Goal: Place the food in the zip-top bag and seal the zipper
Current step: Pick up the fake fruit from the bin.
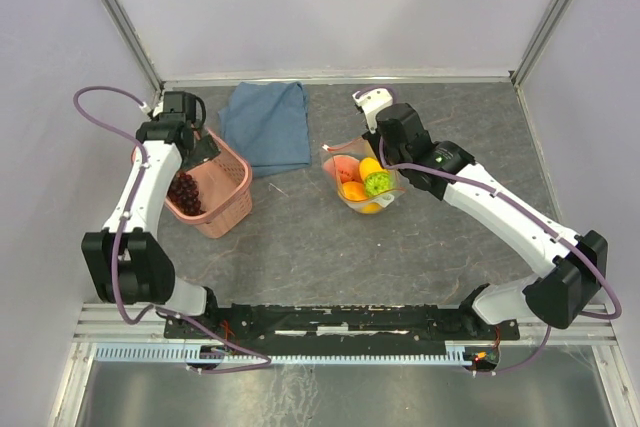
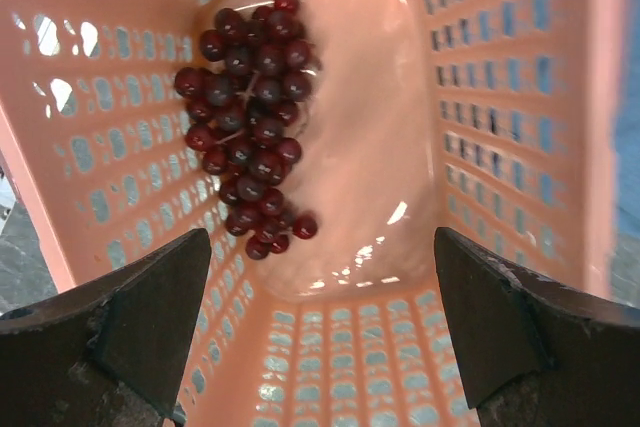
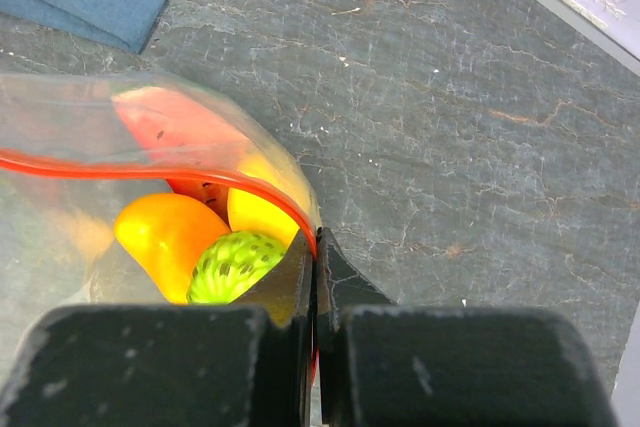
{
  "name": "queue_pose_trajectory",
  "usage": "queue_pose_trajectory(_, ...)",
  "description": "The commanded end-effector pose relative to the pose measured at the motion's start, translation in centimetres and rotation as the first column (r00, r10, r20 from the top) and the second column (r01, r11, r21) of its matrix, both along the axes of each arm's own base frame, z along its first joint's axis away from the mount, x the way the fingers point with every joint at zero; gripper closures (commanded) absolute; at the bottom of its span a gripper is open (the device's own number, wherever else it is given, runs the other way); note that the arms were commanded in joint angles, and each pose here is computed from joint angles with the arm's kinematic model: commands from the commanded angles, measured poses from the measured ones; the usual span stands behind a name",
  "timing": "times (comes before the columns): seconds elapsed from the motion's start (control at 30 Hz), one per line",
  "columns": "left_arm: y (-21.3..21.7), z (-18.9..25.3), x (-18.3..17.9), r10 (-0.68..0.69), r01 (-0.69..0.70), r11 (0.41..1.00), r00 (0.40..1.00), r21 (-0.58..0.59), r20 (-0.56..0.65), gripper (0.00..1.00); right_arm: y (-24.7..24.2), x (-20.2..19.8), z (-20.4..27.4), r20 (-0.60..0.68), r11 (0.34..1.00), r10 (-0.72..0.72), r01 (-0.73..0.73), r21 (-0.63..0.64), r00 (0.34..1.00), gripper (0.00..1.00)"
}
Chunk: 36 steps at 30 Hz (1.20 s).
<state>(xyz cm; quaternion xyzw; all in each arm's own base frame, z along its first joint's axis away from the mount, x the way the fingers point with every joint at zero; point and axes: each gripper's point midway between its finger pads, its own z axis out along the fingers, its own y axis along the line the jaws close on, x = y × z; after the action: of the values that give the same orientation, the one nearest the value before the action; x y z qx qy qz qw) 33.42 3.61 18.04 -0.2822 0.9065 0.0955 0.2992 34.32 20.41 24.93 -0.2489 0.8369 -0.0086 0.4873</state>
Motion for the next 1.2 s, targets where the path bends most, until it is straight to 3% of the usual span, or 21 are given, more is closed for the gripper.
queue_pose_trajectory(0.0, 2.3, -1.1, 1.0, 0.016, -0.015, 0.998, 1.0, 0.062, -0.004, 0.03, 0.0, 0.5, 2.8, 0.084, 0.998, -0.014, 0.008, 0.065, 0.996, 0.99)
queue_pose_trajectory(0.37, 5.7, -6.5, 0.8, 0.098, -0.097, 0.995, 0.994, 0.03, -0.054, 0.08, -0.1, 0.6, 2.8, 0.096, 0.998, -0.022, 0.016, 0.063, 0.995, 0.99)
queue_pose_trajectory(0.87, 6.4, -12.9, 0.7, 0.142, -0.152, 0.987, 0.977, -0.053, -0.162, 0.07, -0.5, 0.6, 2.9, 0.111, 0.998, -0.036, 0.03, 0.059, 0.993, 0.99)
queue_pose_trajectory(1.0, 5.8, -14.5, 0.6, 0.126, -0.146, 0.985, 0.973, -0.09, -0.192, 0.12, -0.6, 0.6, 3.0, 0.118, 0.998, -0.038, 0.031, 0.063, 0.992, 0.99)
queue_pose_trajectory(1.17, 5.2, -15.5, 0.4, 0.107, -0.137, 0.983, 0.968, -0.123, -0.227, 0.25, -0.7, 0.5, 3.2, 0.125, 0.997, -0.041, 0.033, 0.068, 0.991, 0.99)
